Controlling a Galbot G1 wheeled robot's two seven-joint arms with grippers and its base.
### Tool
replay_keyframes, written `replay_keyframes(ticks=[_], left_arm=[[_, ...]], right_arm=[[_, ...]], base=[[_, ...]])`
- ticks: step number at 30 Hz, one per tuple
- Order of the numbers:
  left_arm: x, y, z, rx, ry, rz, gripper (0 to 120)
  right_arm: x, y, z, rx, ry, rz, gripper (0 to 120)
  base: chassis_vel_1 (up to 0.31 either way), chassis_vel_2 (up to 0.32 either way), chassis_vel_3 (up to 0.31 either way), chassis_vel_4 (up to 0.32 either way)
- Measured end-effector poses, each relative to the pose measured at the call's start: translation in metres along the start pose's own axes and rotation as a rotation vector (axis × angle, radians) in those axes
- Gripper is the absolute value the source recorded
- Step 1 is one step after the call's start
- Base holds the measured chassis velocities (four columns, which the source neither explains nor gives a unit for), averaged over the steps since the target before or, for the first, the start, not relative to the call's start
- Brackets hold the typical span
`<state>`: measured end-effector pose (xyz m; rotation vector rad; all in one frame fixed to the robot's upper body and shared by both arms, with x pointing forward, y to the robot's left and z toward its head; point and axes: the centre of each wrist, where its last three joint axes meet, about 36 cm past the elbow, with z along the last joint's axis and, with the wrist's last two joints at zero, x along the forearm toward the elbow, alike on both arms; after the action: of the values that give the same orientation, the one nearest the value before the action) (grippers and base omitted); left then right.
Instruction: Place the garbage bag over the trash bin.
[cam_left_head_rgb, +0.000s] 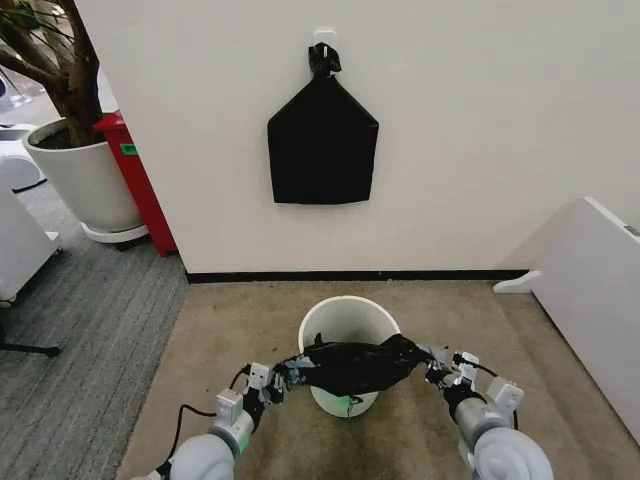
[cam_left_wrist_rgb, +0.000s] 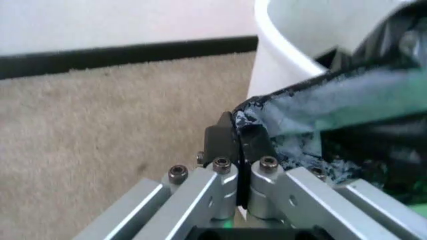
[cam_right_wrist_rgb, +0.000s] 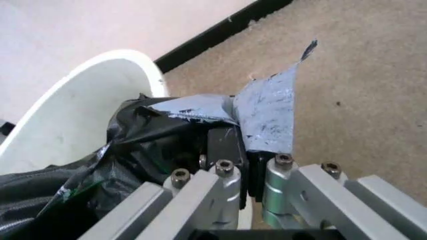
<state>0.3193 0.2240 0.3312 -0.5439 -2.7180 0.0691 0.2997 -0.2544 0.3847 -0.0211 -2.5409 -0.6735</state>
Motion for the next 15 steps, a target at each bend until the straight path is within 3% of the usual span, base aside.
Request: replay_keyframes(ticks=[9, 15], left_arm=[[-0.01, 0.006, -0.012, 0.023, -0.032, -0.004, 0], [-0.012, 0.008, -0.008, 0.036, -0.021, -0.006, 0]], right_arm=[[-0.012, -0.001, -0.006, -0.029, -0.011, -0.009, 0], [-0.019, -0.009, -0.004, -0.058, 0.006, -0.008, 0]], base=[[0.0, 0.0, 0.0, 0.0], [0.0, 0.0, 0.0, 0.0]])
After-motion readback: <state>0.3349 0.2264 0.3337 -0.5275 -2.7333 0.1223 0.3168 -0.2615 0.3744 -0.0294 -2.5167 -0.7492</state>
